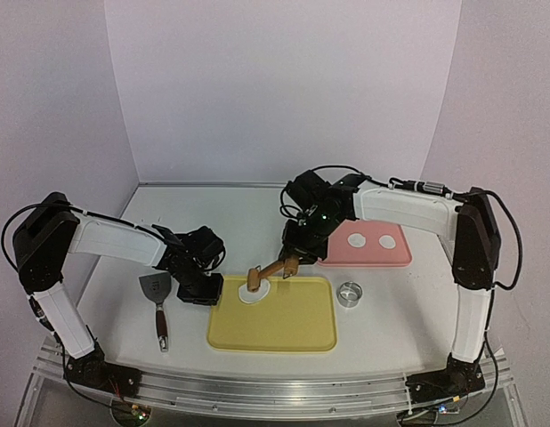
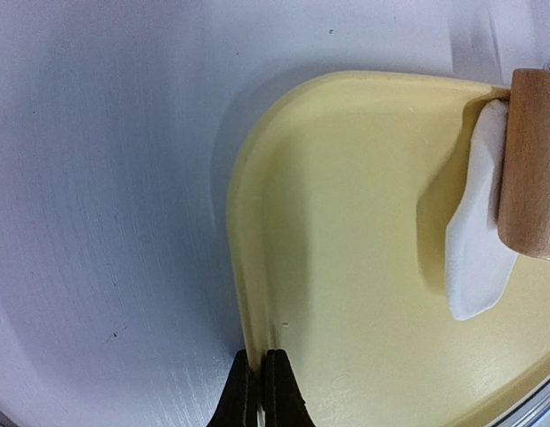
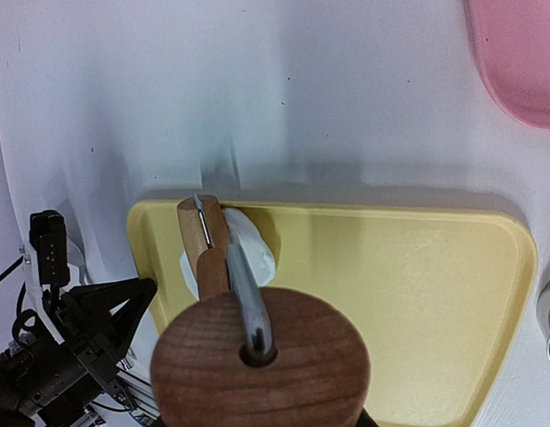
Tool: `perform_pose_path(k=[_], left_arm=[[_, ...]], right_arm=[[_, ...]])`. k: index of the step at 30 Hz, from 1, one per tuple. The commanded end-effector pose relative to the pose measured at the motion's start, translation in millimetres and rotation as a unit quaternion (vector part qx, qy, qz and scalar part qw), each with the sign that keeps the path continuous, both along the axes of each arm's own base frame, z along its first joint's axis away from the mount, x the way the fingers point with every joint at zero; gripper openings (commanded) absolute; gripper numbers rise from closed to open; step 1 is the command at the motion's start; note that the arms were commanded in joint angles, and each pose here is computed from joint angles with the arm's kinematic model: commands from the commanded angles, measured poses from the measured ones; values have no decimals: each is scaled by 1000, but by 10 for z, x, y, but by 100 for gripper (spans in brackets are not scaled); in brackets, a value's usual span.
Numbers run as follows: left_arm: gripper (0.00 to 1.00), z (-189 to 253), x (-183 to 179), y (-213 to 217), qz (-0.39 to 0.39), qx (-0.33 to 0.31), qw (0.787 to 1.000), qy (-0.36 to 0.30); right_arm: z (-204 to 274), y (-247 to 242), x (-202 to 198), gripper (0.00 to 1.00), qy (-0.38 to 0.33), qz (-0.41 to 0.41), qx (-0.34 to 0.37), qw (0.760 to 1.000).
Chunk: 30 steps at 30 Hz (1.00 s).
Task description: Roll out the dumpling wrappers from the dough
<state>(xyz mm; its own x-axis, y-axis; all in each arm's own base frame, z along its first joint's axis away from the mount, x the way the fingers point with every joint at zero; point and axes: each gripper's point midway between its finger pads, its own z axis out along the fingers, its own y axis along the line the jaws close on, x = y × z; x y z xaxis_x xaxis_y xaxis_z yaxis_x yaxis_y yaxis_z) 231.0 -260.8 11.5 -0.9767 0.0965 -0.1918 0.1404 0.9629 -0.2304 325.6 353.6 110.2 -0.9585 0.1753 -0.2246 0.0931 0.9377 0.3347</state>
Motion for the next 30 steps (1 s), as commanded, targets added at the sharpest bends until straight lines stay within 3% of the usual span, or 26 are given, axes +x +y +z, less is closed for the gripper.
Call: perform_pose_path(k=[1, 13, 30], left_arm=[[0, -248, -204, 234, -10, 62, 997, 43], [0, -291, -213, 232, -10, 62, 997, 46], [0, -312, -227, 247, -10, 63, 997, 48]], right_arm=[[-410, -636, -210, 0, 33, -40, -129, 990], [-728, -1123, -487, 0, 60, -39, -216, 974], [-848, -1658, -713, 0, 83, -54, -286, 953]])
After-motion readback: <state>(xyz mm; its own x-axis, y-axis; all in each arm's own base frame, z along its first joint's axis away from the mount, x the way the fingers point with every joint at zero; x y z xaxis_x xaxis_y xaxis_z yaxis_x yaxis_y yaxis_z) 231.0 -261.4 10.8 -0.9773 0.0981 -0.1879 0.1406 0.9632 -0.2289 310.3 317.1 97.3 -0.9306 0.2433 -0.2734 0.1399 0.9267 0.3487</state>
